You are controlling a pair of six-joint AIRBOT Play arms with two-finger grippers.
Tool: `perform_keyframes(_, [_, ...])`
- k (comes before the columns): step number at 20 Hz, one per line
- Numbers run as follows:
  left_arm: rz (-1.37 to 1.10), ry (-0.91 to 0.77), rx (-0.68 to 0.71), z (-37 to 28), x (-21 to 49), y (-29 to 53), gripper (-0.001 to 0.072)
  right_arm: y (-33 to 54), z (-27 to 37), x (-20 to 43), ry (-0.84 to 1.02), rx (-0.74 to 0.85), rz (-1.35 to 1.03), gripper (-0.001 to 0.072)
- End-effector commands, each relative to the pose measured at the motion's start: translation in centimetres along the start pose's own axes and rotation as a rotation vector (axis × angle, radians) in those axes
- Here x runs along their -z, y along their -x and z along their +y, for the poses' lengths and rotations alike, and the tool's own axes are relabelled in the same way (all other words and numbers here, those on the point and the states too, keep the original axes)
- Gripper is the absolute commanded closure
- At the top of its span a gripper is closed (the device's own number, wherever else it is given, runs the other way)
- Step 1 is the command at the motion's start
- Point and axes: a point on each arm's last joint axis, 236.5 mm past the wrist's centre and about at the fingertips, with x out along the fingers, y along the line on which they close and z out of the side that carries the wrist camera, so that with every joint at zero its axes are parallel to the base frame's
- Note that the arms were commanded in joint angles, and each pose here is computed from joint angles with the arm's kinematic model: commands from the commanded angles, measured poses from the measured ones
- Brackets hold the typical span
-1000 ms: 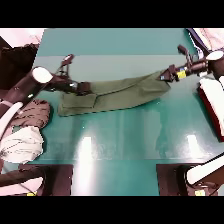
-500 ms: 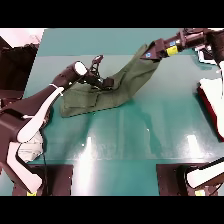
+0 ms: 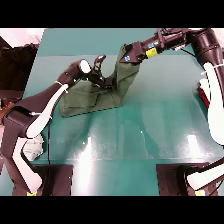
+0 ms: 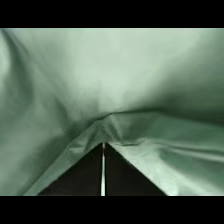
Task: Fold the shirts.
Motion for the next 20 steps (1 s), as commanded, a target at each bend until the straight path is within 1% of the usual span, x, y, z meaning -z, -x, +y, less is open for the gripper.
perform_keyframes(1, [-0.042, -0.152, -0.170, 1.9, -3.1, 6.3, 0.0684, -1.3, 1.4, -0.9, 0.026, -0.009, -0.036, 0.0700])
perform_keyframes(3, [-0.071, -0.171, -0.261, 3.8, -4.9, 12.2, 0.0684, -1.8, 1.9, -1.5, 0.043, -0.010, -0.060, 0.0700])
perform_keyframes(5, [-0.134, -0.153, -0.340, 6.1, -6.5, 18.9, 0.0684, -2.5, 2.4, -2.0, 0.062, -0.014, -0.079, 0.0700])
perform_keyframes(8, [-0.278, -0.090, -0.403, 8.3, -7.5, 28.8, 0.0684, -4.4, 2.8, -2.0, 0.074, -0.018, -0.096, 0.0700])
perform_keyframes(11, [-0.401, -0.056, -0.446, 8.9, -7.3, 36.3, 0.0683, -7.2, 2.9, -1.9, 0.092, -0.036, -0.078, 0.0699])
perform_keyframes(13, [-0.456, -0.047, -0.463, 8.6, -6.8, 39.6, 0.0683, -9.8, 2.8, -1.7, 0.088, -0.049, -0.064, 0.0698])
perform_keyframes(16, [-0.492, -0.059, -0.477, 7.7, -6.2, 41.7, 0.0684, -15.0, 2.4, -1.0, 0.076, -0.050, -0.086, 0.0694])
perform_keyframes(17, [-0.492, -0.059, -0.475, 7.6, -6.2, 41.8, 0.0683, -16.8, 3.5, -0.8, 0.111, -0.093, -0.095, 0.0692])
perform_keyframes(18, [-0.480, -0.057, -0.465, 7.4, -5.9, 41.5, 0.0683, -18.3, 5.3, -0.6, 0.121, -0.170, -0.102, 0.0675])
perform_keyframes(19, [-0.456, -0.050, -0.466, 7.6, -5.5, 41.1, 0.0683, -19.7, 7.5, -0.5, 0.091, -0.262, -0.109, 0.0523])
perform_keyframes(20, [-0.424, -0.042, -0.466, 7.8, -4.9, 40.6, 0.0683, -21.0, 8.9, -0.4, 0.055, -0.320, -0.118, 0.0382])
